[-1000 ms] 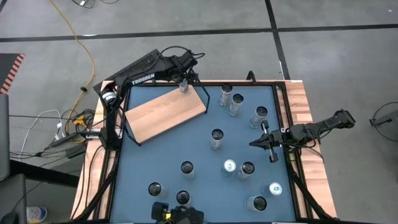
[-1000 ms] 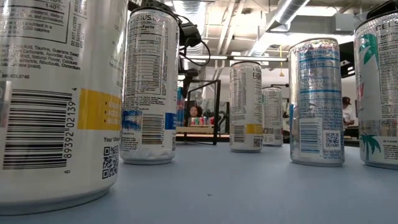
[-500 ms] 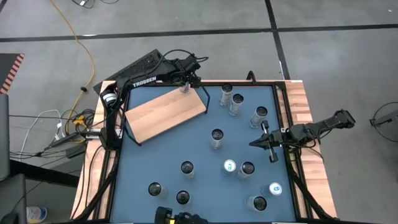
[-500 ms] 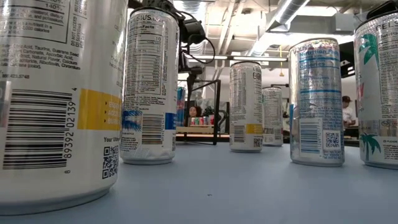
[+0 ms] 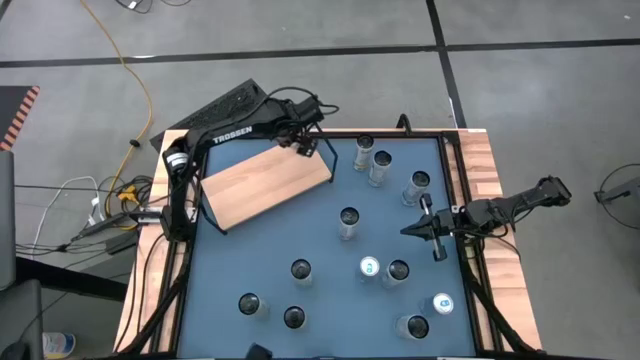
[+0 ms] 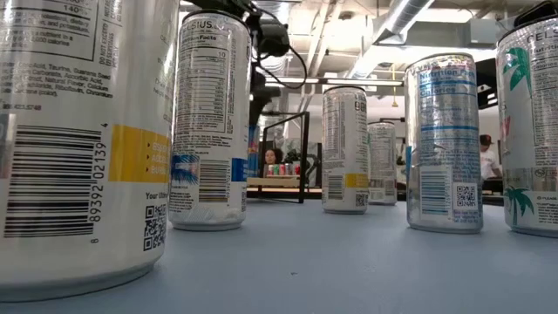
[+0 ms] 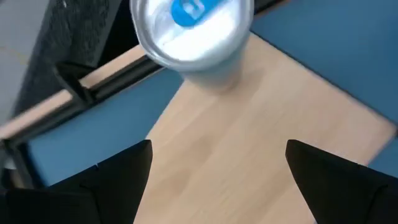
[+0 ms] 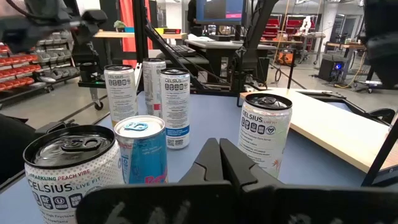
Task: Place canned beverage on shelf
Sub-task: Put the left blue soda can on the shelf
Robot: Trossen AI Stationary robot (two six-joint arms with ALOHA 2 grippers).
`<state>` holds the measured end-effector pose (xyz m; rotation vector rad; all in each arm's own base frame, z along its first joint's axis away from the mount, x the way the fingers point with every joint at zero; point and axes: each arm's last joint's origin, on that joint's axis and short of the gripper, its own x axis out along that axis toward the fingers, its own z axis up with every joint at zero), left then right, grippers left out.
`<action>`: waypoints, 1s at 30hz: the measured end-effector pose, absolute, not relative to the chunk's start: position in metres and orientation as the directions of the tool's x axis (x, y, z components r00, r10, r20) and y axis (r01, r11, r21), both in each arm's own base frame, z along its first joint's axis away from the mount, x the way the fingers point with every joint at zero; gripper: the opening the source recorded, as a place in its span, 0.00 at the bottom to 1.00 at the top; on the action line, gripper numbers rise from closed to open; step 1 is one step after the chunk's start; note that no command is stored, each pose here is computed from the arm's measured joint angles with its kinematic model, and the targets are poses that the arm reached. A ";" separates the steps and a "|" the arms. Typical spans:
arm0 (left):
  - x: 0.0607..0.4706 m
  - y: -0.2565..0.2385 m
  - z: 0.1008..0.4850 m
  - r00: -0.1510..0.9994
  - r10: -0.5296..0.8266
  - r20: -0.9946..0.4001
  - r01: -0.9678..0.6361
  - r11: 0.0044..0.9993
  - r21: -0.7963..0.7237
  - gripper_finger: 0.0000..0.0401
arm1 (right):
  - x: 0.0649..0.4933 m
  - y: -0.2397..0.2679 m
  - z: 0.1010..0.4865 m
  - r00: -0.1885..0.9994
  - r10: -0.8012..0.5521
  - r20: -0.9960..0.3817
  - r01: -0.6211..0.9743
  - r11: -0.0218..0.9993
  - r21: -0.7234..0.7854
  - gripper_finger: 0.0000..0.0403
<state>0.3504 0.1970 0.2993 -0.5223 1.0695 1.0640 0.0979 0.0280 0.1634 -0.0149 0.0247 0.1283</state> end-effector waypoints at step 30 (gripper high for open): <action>0.162 -0.051 0.502 0.706 0.636 -0.313 -0.651 0.756 0.066 0.88 | 0.093 0.022 0.200 0.941 -0.019 0.337 -0.145 0.878 0.456 0.00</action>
